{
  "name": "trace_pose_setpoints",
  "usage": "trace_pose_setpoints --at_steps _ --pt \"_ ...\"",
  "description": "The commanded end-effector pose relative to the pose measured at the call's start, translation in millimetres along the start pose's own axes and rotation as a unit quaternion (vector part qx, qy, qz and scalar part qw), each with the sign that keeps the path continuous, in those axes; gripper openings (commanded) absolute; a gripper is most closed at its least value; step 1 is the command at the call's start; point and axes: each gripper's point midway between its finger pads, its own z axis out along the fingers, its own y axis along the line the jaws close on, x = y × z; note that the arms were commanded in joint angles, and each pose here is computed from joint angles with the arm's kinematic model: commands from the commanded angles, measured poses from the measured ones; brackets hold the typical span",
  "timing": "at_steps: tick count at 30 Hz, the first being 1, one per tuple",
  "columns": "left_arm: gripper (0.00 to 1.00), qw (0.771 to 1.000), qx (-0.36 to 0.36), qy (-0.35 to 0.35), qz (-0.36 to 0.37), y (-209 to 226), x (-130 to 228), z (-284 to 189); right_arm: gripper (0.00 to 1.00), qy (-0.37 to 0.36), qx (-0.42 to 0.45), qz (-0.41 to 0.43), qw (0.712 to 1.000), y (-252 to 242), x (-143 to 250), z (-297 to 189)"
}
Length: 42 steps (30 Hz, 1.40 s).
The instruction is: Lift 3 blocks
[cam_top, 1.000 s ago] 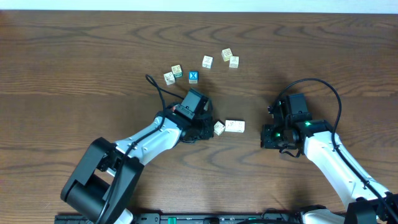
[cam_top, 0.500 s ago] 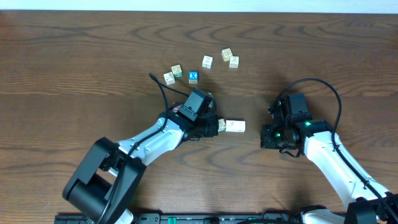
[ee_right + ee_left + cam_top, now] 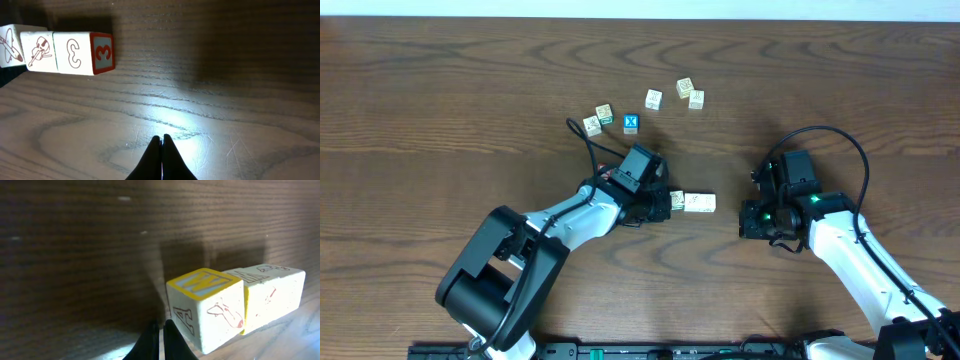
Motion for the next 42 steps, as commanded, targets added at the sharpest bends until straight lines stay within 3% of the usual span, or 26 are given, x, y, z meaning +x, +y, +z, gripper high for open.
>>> trace_pose_setpoints --at_steps 1,7,17,25,42 --pt "0.07 1.000 -0.015 -0.008 0.013 12.0 -9.2 -0.2 0.01 0.003 0.001 0.001 1.000 1.5 2.7 2.0" --pt "0.07 0.999 -0.035 -0.027 0.000 25.9 -20.7 -3.8 0.01 0.000 0.000 0.000 1.000 2.0 1.3 2.0" --pt "0.07 0.999 0.002 -0.009 0.043 12.1 -15.3 -3.1 0.06 -0.034 -0.016 -0.008 0.999 9.3 -15.9 1.4" --pt "0.08 0.997 0.049 -0.015 0.064 -7.5 -20.0 -4.2 0.08 -0.034 -0.016 -0.008 0.999 9.3 -16.2 2.3" --pt "0.07 0.994 0.070 -0.003 0.082 -14.3 -15.1 -5.0 0.05 -0.005 -0.008 -0.002 1.000 2.0 -17.1 37.4"
